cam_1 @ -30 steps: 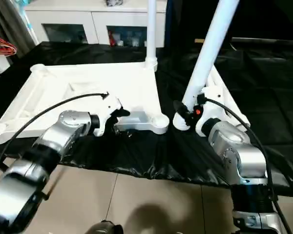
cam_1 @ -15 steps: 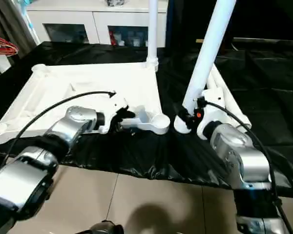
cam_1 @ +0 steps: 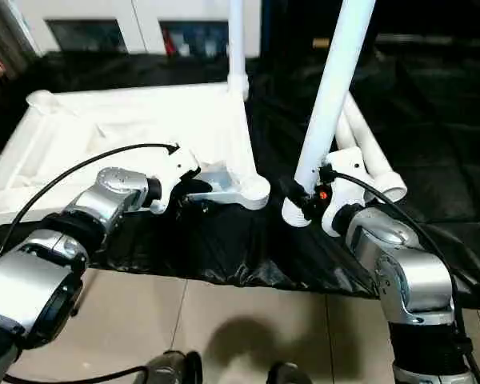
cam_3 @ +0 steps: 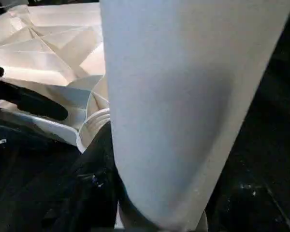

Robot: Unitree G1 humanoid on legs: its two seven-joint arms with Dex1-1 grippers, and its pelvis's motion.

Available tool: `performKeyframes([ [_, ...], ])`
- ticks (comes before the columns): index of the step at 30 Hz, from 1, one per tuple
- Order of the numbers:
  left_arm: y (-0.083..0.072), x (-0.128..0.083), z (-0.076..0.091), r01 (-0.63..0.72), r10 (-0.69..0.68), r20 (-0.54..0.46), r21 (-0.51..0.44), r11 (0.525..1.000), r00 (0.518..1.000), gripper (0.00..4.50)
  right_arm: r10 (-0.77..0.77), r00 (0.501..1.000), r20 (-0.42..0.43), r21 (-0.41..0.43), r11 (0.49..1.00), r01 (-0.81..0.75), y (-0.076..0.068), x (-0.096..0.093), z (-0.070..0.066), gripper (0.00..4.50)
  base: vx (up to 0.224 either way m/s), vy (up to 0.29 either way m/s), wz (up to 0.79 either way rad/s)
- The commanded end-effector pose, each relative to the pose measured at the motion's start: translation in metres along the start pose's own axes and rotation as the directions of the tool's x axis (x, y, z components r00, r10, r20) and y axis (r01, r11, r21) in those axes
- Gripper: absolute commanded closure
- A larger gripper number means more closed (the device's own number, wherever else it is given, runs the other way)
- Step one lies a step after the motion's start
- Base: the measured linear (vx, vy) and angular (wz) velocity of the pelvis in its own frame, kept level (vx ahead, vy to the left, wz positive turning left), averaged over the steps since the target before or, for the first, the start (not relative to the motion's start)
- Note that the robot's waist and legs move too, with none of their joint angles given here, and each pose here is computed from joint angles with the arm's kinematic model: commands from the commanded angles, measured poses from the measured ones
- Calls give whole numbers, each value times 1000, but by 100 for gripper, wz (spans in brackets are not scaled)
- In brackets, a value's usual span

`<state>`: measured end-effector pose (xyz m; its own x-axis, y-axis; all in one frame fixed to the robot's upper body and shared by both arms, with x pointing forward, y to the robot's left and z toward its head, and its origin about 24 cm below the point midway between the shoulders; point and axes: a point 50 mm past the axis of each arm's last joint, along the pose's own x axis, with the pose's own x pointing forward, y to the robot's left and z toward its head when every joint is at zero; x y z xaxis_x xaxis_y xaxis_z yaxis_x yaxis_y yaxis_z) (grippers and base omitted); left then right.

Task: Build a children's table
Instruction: Insert table leg to table base

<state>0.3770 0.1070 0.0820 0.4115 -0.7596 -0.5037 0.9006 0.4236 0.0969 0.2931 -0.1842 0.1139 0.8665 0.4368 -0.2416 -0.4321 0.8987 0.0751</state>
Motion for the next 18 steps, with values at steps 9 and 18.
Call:
performKeyframes([
  [9,11,-15,4,-16,16,16,-7,1000,1000,302,37,999,25,-43,998,-36,3,-1,15,260,6,0,0],
  [18,15,-25,3,10,-9,41,-5,1000,999,367,58,998,18,-58,997,-57,3,2,17,260,0,0,0],
])
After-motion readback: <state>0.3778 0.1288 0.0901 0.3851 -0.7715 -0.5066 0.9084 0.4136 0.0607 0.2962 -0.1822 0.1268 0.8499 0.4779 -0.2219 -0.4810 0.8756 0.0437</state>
